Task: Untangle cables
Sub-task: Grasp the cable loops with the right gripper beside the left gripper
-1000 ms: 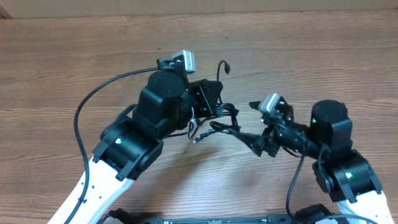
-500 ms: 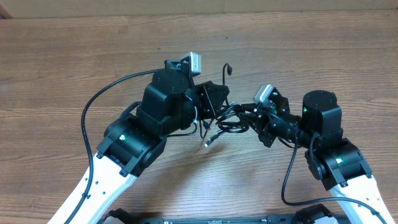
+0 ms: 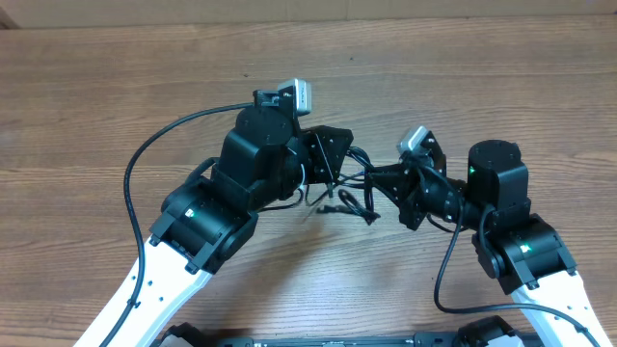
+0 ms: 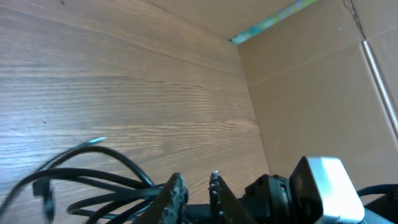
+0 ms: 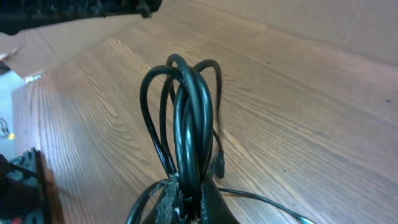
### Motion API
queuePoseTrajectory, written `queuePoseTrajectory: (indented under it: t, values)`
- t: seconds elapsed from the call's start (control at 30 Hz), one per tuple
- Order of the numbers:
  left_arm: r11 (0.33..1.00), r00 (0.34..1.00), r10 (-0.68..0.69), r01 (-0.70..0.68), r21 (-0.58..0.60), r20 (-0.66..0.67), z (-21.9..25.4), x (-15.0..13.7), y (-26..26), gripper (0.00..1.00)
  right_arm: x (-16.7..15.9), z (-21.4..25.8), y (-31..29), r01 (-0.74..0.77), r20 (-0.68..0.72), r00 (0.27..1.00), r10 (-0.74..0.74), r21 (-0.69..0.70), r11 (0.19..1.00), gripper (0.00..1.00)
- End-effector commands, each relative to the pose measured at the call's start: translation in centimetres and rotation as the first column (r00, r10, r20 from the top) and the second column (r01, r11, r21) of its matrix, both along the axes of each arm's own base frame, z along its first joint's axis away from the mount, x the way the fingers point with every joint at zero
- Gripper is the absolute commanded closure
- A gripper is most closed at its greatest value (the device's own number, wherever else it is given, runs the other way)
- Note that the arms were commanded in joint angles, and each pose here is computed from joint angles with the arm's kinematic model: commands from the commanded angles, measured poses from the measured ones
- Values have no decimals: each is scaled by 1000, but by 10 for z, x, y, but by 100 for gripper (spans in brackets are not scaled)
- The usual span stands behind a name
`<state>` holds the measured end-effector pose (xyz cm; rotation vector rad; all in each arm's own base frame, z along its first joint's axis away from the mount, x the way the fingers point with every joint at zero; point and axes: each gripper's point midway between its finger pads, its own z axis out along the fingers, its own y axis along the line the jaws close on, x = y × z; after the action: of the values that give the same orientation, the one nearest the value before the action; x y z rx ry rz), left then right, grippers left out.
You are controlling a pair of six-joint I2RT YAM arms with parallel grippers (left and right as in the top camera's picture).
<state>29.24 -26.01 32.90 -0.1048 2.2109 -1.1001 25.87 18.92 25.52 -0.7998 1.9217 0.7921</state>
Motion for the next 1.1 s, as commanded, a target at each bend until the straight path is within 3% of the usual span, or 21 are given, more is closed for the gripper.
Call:
queuePoseTrajectory:
  t: [0.0, 0.1, 0.27, 0.33, 0.4, 0.53, 0.73, 1.0, 1.07]
  values:
    - [998, 997, -18, 14, 64, 70, 3, 2, 4, 69, -1, 16, 3, 20, -31, 999, -18, 58, 998, 96]
    - [990, 993, -57, 43, 133, 102, -3, 0, 7, 50, 0, 16, 3, 28, -46, 999, -25, 67, 997, 96]
    - [968, 999, -14, 1, 252, 49, -28, -2, 25, 52, 0, 17, 3, 39, -62, 997, -34, 81, 996, 96]
    - [956, 1000, 8, -14, 293, 20, -38, -4, 33, 67, -1, 20, 5, 26, -59, 998, -20, 95, 995, 96]
    - [951, 1000, 16, -15, 309, -1, -43, -7, 37, 71, -1, 21, 6, 25, -54, 998, -19, 98, 995, 96]
    - [948, 1000, 15, -10, 317, -13, -46, -9, 38, 64, -1, 22, 6, 28, -64, 998, -21, 110, 994, 96]
    - [948, 1000, 12, -7, 318, -14, -47, -9, 37, 42, -9, 31, 14, -24, -81, 996, 38, 166, 986, 96]
    - [950, 1000, 4, 2, 312, -17, -46, -10, 36, 44, -18, 39, 20, -81, -91, 991, 103, 217, 973, 96]
    - [950, 1000, 4, 2, 312, -17, -46, -10, 35, 54, -18, 40, 21, -84, -91, 990, 106, 219, 972, 96]
